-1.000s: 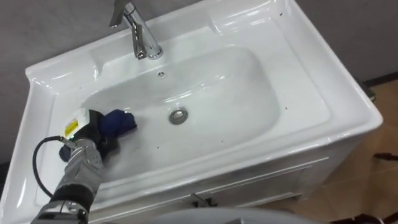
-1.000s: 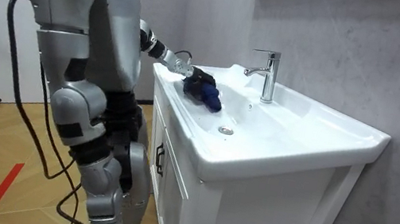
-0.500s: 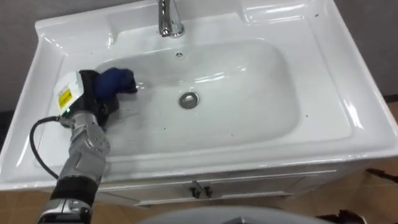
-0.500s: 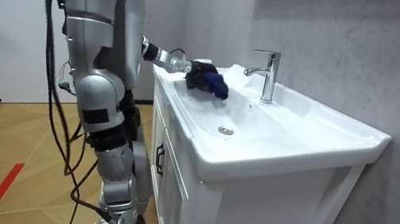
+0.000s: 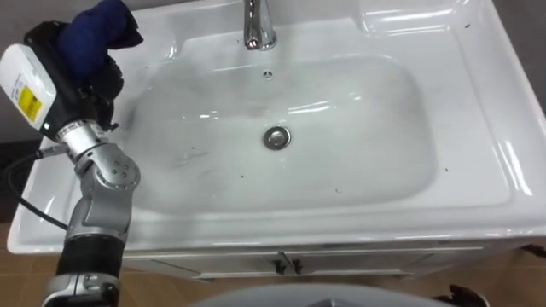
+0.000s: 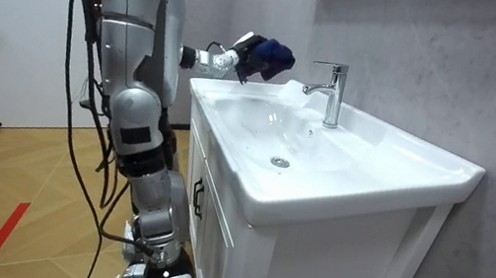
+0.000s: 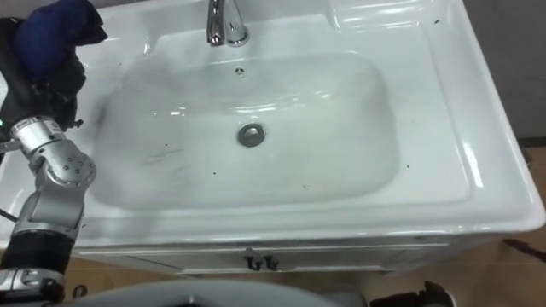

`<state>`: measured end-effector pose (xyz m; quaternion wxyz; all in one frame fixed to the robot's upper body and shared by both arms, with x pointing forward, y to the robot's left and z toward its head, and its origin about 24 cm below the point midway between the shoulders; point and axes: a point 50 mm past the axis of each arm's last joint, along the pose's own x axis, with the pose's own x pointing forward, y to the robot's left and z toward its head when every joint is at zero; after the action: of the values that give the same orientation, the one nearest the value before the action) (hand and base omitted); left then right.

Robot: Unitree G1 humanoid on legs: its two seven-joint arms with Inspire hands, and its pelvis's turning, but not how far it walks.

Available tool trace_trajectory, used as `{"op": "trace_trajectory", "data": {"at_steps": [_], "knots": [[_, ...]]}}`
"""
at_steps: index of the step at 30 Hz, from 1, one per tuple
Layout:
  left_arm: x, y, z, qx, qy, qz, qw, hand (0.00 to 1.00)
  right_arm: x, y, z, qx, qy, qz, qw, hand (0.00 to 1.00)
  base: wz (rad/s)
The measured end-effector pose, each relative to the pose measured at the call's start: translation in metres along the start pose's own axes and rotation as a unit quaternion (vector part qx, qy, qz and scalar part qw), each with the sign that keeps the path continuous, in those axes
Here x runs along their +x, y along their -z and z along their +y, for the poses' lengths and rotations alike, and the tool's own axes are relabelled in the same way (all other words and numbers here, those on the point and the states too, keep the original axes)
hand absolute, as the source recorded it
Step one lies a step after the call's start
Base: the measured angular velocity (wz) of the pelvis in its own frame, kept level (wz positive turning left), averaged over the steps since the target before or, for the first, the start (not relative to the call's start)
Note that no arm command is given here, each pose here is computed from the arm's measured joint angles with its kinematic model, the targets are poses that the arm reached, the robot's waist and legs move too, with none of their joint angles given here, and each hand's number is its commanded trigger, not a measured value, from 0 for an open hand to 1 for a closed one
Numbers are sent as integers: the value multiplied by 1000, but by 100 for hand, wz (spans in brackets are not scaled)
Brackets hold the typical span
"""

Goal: Wipe basin

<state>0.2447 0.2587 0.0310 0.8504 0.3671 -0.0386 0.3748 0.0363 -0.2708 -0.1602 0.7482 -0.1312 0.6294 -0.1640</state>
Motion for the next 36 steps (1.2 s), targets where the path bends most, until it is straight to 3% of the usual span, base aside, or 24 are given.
{"op": "trace_trajectory", "data": {"at_steps": [14,24,31,36], "knots": [[0,-3,15,-16,-39,-21,999,100,-1,15,2,-12,-16,25,999,0,1],[-18,20,19,22,-11,11,1000,100,-1,14,1,-29,-20,25,999,0,0],[-35,50,14,78,67,72,992,100,-1,14,2,-29,-36,28,999,0,2],[-36,53,13,85,81,80,990,100,-1,12,1,-45,-36,24,998,0,6]]}}
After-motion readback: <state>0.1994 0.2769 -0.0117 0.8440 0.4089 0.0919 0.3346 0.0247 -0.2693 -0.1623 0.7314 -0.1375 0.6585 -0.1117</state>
